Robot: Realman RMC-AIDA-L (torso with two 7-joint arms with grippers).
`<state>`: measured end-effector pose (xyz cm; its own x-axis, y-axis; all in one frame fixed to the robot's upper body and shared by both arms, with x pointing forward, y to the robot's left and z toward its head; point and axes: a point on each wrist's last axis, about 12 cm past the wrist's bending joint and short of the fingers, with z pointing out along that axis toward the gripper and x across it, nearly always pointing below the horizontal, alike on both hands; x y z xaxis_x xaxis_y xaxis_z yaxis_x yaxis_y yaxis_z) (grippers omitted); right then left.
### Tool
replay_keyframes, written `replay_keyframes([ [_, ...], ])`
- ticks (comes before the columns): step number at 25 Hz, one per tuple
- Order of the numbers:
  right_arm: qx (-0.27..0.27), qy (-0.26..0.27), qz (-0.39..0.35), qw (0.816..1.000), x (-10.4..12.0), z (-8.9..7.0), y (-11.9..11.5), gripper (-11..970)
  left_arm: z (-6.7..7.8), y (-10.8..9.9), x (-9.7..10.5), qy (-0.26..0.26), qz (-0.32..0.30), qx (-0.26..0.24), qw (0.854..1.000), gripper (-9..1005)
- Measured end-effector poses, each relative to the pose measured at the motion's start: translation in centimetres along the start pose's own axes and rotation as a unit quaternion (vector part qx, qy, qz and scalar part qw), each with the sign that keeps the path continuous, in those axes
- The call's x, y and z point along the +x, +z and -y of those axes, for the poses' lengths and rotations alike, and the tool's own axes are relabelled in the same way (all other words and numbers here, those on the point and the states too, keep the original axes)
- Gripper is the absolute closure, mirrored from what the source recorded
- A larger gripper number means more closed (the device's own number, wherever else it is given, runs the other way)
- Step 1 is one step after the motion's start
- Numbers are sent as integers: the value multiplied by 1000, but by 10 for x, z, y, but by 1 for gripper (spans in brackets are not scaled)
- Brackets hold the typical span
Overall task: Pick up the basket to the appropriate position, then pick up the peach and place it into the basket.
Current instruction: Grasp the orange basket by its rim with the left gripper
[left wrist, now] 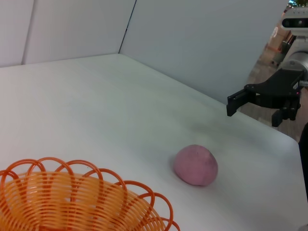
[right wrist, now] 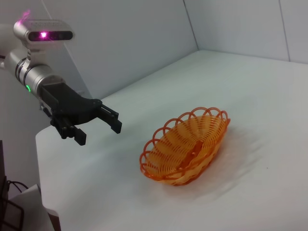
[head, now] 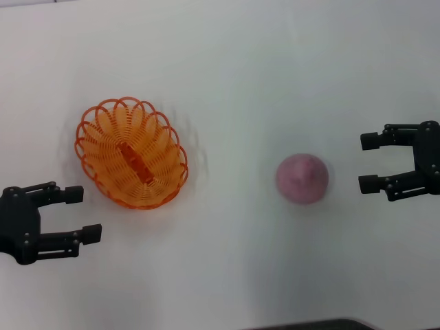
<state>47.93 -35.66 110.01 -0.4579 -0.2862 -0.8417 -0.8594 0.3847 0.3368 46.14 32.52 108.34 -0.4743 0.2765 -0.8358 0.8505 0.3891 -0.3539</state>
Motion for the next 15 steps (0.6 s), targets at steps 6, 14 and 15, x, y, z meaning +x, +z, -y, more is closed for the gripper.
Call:
replay_keyframes([
  [6, 5, 0, -1, 1000, 0, 1, 1, 15, 0, 0, 0, 0, 0, 1, 1000, 155],
  [14, 5, 0, -1, 1000, 0, 1, 1, 14, 0, 0, 0, -1, 0, 1, 1000, 155],
  [15, 5, 0, -1, 1000, 0, 1, 1, 15, 0, 0, 0, -1, 0, 1, 1000, 155],
])
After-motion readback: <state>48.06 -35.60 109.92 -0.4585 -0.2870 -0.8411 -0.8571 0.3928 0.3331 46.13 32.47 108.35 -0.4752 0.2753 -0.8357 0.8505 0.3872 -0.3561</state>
